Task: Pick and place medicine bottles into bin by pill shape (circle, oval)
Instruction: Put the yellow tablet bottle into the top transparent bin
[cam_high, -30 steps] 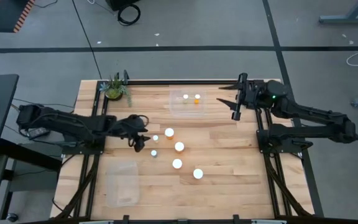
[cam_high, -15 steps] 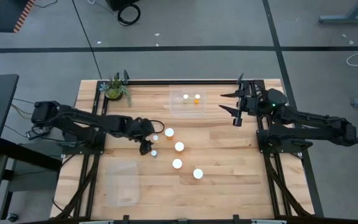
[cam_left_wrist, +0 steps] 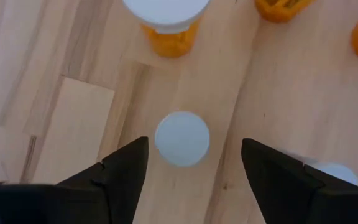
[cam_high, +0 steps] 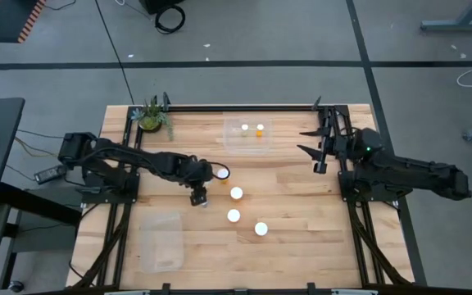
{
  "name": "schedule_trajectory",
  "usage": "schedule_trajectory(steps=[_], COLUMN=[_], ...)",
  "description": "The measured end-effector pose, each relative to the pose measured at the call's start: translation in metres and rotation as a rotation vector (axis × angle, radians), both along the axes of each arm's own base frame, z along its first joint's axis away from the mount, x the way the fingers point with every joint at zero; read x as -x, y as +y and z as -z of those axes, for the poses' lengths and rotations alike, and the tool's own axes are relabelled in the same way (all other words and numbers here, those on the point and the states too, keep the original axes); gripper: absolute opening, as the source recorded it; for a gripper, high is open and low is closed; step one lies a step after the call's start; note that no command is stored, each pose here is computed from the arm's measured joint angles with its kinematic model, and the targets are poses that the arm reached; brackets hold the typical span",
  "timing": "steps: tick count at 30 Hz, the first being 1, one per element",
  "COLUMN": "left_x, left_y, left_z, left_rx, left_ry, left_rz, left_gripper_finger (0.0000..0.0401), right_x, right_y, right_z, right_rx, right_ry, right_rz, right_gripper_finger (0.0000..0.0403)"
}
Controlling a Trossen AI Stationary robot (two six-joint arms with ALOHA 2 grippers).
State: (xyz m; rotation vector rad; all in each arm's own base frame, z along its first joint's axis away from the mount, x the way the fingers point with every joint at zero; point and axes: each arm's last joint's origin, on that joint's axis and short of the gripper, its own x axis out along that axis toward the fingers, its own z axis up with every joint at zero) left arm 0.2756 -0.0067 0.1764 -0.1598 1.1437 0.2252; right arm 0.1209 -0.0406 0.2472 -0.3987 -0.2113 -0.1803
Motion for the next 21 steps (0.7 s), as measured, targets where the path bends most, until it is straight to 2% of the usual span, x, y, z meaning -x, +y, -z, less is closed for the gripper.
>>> schedule_trajectory(steps=[10,21], left_x=[-0.007,-0.009], left_y=[0.0,0.0], left_z=[0.009,0.008], left_rx=[0.005,0.008], left_ry=[0.031,0.004], left_rz=[-0.017,-0.054], left_gripper_finger=[0.0235,0.0179], right_x=[0.006,0.004], right_y=[0.001,0.006], right_z=[0.054,0.058], right_rx=[-0.088,-0.102], right_ry=[-0.033,0.0], right_rz=[0.007,-0.029], right_gripper_finger=[0.0144,0.0116])
